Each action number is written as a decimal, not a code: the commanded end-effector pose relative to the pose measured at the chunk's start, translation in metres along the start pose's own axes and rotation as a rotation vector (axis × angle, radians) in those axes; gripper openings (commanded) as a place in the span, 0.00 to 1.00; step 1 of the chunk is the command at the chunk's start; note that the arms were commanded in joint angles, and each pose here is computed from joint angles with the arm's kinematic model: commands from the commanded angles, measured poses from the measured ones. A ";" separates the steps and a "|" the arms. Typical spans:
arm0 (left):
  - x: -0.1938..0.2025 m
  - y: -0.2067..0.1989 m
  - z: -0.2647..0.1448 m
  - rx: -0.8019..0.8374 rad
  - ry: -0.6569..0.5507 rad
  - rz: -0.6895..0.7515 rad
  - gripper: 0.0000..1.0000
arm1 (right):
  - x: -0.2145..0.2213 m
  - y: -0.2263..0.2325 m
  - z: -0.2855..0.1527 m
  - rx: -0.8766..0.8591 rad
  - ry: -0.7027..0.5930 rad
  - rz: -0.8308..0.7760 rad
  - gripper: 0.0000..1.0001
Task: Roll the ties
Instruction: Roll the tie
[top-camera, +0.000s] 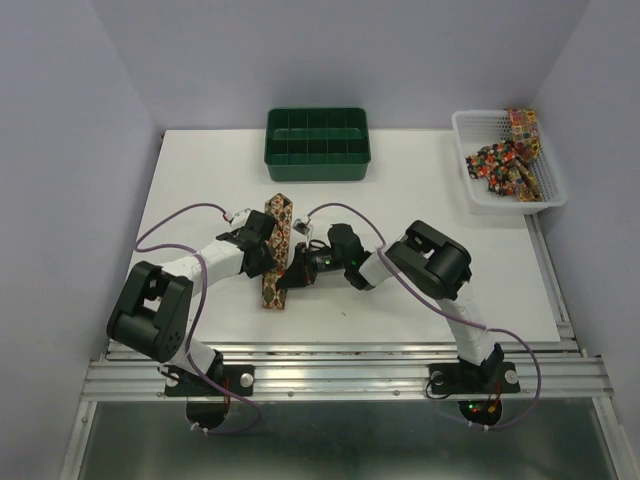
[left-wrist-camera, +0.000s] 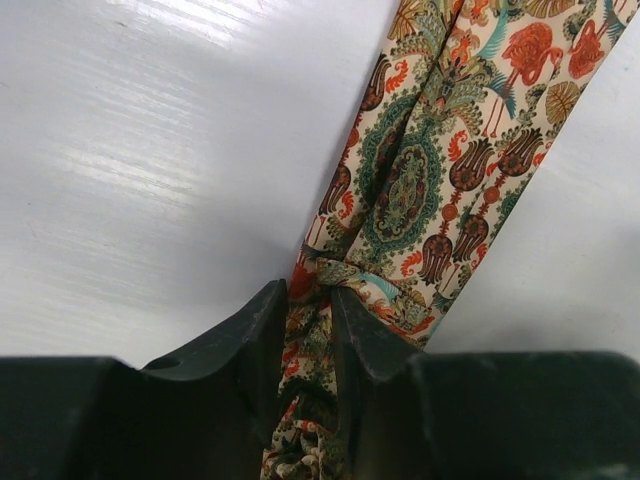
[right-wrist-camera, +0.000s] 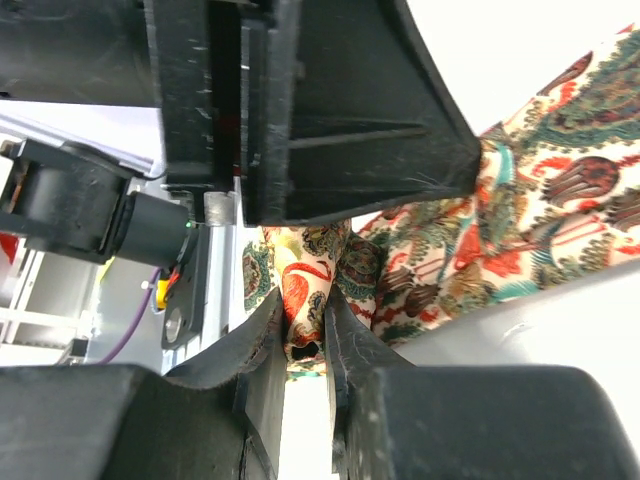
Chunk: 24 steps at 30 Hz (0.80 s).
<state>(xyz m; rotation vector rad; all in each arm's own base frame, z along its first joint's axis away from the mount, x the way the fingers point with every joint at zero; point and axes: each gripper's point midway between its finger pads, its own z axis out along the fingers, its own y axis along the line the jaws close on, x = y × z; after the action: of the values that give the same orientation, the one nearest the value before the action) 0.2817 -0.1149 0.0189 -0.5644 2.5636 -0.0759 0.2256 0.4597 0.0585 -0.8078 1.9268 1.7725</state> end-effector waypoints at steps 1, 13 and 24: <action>-0.019 0.002 -0.002 -0.017 -0.064 -0.009 0.35 | -0.003 -0.019 0.004 0.055 -0.004 -0.001 0.01; -0.037 -0.003 -0.005 0.040 -0.114 -0.082 0.36 | -0.002 -0.030 0.007 0.059 0.018 -0.084 0.01; -0.073 -0.030 -0.002 0.158 -0.142 -0.093 0.39 | 0.005 -0.037 0.008 0.074 0.059 -0.099 0.01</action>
<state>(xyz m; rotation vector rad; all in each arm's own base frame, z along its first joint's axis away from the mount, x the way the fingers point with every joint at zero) 0.3111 -0.1008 0.0310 -0.6619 2.4699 -0.1638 0.2452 0.4663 0.0447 -0.8785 1.8996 1.6577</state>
